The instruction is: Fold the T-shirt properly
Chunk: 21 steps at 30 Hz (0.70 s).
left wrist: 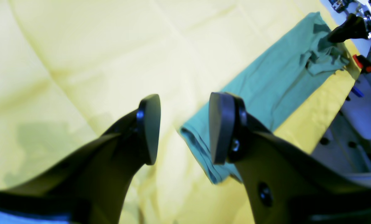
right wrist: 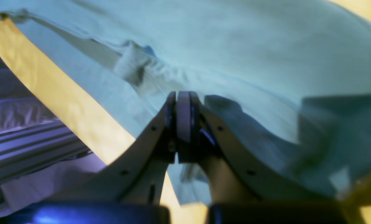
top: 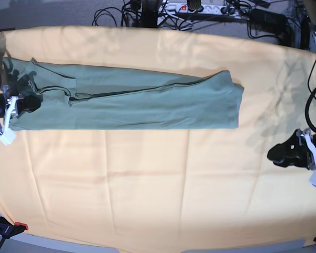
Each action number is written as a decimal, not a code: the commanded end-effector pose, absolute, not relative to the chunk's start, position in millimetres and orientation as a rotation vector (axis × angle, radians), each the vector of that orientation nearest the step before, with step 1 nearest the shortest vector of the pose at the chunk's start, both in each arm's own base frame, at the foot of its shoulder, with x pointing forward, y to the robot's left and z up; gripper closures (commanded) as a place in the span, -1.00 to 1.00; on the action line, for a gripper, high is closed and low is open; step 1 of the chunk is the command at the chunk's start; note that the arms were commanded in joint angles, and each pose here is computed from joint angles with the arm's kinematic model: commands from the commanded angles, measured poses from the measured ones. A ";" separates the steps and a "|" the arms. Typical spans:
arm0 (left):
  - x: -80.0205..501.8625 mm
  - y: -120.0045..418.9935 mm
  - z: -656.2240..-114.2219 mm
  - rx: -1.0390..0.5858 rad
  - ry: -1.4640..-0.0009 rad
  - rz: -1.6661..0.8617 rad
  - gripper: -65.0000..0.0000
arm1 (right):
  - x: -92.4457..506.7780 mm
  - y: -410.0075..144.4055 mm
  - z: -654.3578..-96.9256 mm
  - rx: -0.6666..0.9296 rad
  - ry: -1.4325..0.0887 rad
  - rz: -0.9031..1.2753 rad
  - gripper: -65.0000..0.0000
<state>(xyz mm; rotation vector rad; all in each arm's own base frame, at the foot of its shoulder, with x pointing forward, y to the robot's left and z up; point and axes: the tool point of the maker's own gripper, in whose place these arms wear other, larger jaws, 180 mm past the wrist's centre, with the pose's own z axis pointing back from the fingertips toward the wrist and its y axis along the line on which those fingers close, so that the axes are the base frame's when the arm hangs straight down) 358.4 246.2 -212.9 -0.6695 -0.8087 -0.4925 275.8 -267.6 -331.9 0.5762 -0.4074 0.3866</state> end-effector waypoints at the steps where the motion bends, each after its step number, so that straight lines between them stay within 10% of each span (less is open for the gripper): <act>1: 362.4 252.0 -195.8 -0.654 -0.853 -0.501 0.15 | 287.2 -276.8 -323.2 0.523 -0.456 0.395 1.00; 21: 322.6 271.0 -295.0 -0.541 -0.600 -0.295 0.14 | 267.2 -281.5 -400.9 0.294 -0.396 0.389 1.00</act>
